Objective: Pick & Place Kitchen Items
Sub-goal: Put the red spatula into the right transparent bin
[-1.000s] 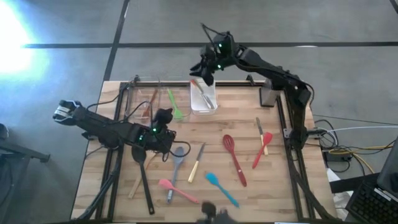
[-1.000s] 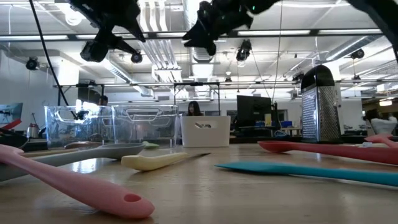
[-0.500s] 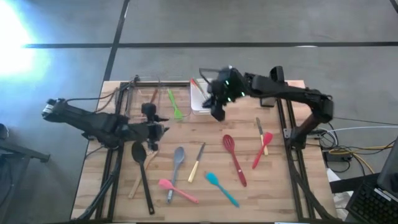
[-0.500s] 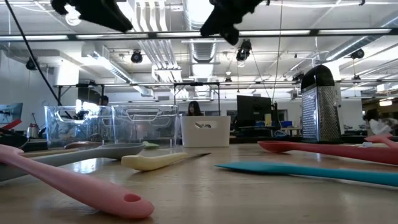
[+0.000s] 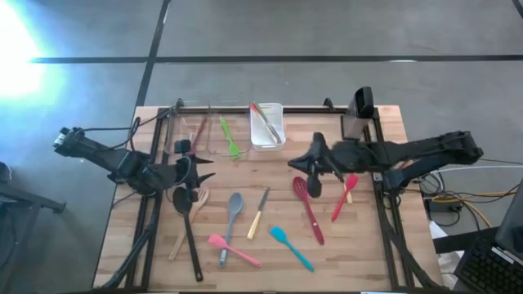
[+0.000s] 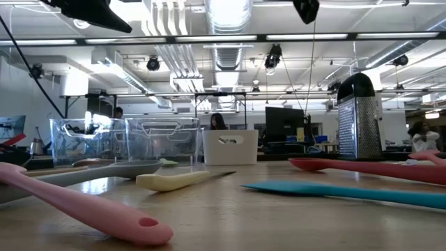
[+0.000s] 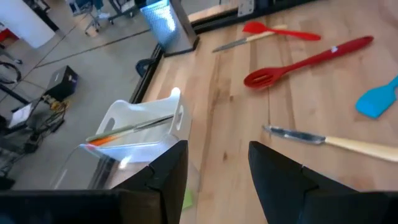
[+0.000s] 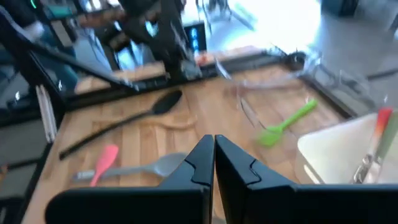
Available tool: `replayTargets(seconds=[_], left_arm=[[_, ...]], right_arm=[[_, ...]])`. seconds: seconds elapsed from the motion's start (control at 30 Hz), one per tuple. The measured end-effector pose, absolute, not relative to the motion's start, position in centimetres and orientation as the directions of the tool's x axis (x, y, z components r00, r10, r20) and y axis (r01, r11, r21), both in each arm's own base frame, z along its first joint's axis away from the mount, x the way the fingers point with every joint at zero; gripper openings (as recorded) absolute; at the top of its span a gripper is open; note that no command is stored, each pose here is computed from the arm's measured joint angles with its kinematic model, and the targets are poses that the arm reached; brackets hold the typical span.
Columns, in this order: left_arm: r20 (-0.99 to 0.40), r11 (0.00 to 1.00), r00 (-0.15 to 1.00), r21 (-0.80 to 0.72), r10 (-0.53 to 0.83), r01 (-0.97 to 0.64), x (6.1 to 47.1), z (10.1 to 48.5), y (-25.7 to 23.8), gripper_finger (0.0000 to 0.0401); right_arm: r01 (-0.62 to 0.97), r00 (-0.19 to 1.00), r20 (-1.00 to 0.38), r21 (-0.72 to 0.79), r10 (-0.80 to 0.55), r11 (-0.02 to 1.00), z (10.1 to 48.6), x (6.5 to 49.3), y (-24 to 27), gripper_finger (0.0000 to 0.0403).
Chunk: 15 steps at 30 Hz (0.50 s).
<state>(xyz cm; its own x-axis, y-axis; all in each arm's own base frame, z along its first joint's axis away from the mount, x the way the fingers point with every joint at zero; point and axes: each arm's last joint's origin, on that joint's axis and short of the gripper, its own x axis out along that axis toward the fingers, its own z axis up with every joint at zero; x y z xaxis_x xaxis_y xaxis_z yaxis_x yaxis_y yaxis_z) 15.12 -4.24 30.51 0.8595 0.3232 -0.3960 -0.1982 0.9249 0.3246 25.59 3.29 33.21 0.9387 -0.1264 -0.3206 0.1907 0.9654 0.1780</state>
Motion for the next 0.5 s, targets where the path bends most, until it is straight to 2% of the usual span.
replayTargets(seconds=[0.27, 0.5], left_arm=[[-0.28, 0.951, 0.922, 0.231, 0.266, -0.204, 14.7, 29.2, -4.6, 0.0172], [-0.21, 0.958, 0.945, 0.193, 0.252, -0.213, 13.1, 29.5, -4.5, 0.0172]], right_arm=[[0.088, 0.97, -0.239, 0.199, -0.039, 0.976, 31.1, 24.5, 5.8, 0.0008], [0.162, 0.964, -0.233, 0.137, -0.127, 0.977, 30.2, 24.0, 7.4, 0.0008]])
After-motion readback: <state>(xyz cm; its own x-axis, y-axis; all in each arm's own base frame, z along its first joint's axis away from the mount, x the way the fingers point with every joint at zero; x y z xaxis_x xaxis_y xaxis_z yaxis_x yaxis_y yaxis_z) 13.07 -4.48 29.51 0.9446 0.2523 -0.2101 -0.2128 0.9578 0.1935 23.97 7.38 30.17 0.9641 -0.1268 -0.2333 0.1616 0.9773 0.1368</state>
